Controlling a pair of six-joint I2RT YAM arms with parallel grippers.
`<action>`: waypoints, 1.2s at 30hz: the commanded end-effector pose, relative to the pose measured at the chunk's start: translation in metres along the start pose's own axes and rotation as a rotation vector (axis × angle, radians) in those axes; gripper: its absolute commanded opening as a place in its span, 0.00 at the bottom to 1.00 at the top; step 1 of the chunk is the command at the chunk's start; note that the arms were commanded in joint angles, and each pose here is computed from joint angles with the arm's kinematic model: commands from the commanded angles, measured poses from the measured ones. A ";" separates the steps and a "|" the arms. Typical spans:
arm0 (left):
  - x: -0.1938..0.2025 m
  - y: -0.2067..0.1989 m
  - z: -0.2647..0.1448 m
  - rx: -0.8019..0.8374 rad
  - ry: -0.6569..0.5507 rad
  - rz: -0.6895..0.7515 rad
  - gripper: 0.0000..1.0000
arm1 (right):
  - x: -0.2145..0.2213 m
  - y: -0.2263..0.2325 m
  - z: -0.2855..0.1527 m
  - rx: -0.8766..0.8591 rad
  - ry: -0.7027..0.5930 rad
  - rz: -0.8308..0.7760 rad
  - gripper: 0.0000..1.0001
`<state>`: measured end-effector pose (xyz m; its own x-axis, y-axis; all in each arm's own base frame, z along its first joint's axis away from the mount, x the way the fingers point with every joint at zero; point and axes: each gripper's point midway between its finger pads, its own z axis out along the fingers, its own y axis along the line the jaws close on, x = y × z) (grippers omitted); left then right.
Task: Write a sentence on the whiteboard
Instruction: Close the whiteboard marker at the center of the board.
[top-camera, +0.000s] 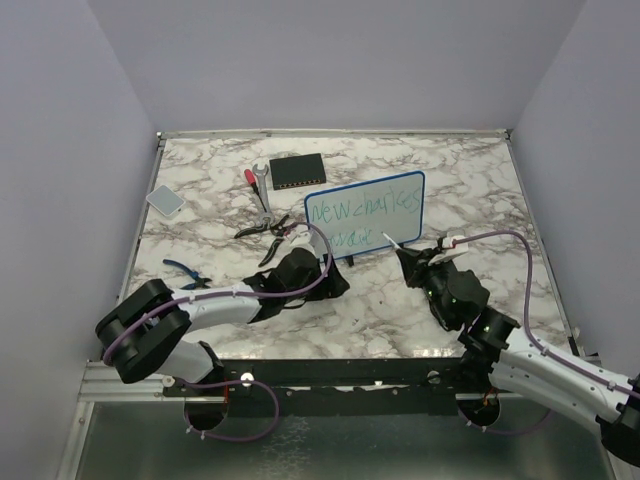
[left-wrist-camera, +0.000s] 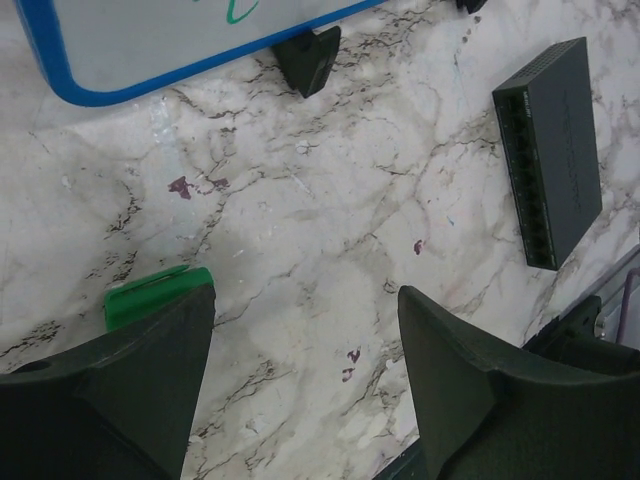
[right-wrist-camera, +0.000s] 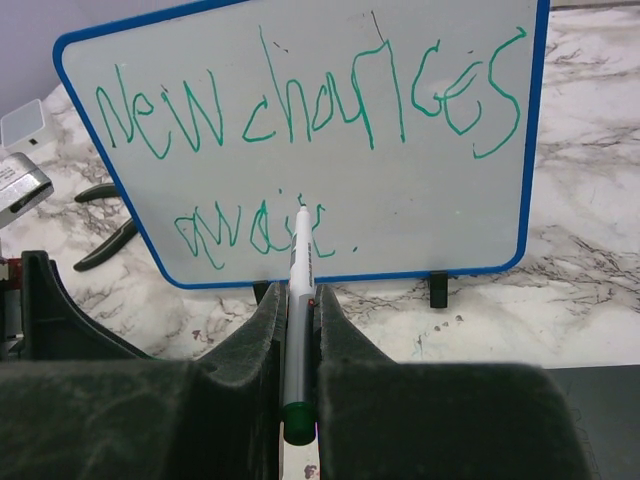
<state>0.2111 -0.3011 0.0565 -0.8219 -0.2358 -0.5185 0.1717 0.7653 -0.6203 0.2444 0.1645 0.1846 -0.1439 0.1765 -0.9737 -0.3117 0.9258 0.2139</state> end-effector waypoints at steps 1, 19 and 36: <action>-0.027 -0.020 -0.016 0.044 -0.087 0.101 0.76 | -0.003 -0.009 -0.003 0.039 -0.018 0.005 0.01; 0.001 0.016 -0.021 -0.035 0.257 0.690 0.70 | -0.009 -0.015 -0.009 0.052 -0.043 0.013 0.01; 0.008 0.042 -0.003 -0.100 0.350 0.794 0.62 | -0.011 -0.018 -0.010 0.064 -0.052 0.011 0.01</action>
<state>0.2038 -0.2653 0.0256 -0.6330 0.5430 -0.5518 0.7012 0.7042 -0.1115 0.2403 0.1491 0.2015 -0.0889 0.2305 -0.9690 -0.2813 0.9274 0.2464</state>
